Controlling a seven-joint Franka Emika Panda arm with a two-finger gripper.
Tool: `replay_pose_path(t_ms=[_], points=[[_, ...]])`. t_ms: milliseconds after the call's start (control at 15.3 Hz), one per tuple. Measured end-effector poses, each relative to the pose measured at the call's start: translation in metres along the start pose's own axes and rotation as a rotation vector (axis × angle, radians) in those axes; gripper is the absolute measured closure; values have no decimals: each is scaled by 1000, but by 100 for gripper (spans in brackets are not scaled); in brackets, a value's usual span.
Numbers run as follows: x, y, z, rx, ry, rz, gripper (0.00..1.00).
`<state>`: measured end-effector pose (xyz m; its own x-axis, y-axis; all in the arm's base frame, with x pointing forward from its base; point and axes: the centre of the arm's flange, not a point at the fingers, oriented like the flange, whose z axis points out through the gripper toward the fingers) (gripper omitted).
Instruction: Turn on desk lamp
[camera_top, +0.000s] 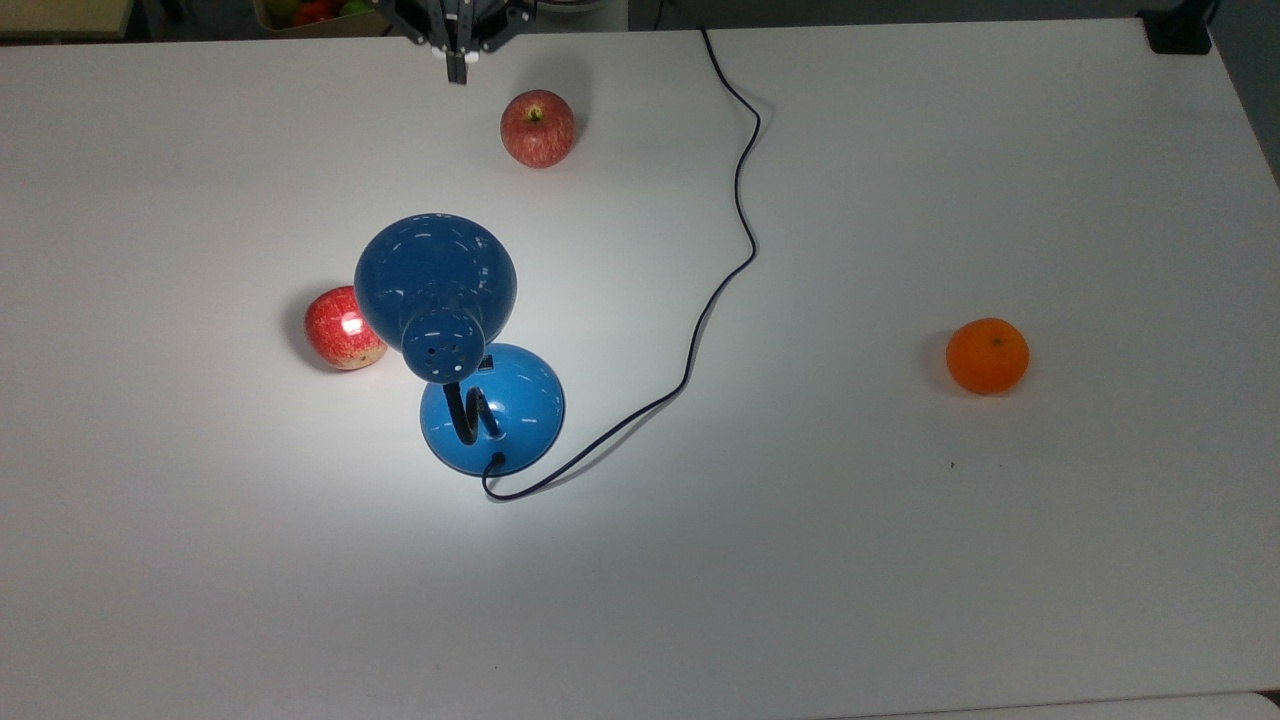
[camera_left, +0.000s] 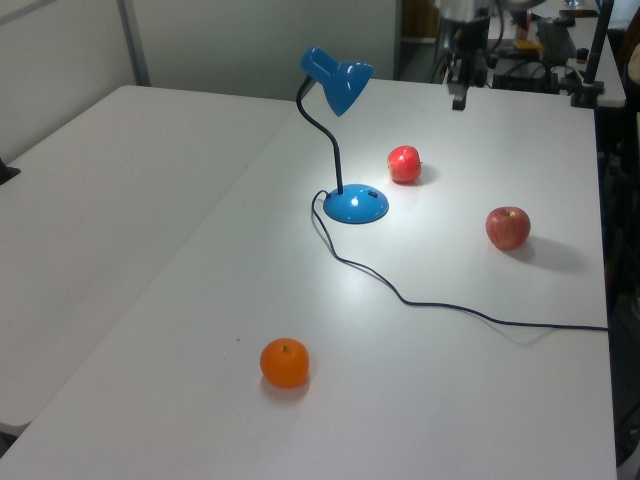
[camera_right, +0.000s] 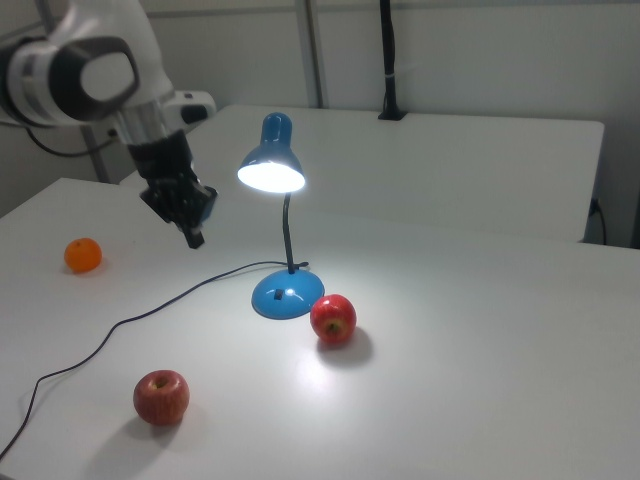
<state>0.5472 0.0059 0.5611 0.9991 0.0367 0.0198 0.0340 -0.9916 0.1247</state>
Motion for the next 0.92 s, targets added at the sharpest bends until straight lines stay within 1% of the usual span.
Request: replay_pose_path(t_ms=[131, 328, 393, 459, 525, 590, 656, 918], points=[[-15, 2, -29, 19, 3, 12, 97], [-21, 0, -55, 53, 19, 18, 96], [-21, -1, -57, 56, 22, 16, 91], [-20, -1, -57, 58, 23, 14, 82], [-20, 0, -55, 61, 20, 15, 67], [-19, 1, -54, 62, 17, 16, 57], [-18, 1, -53, 63, 14, 17, 49], [-17, 0, -49, 62, 8, 15, 8]])
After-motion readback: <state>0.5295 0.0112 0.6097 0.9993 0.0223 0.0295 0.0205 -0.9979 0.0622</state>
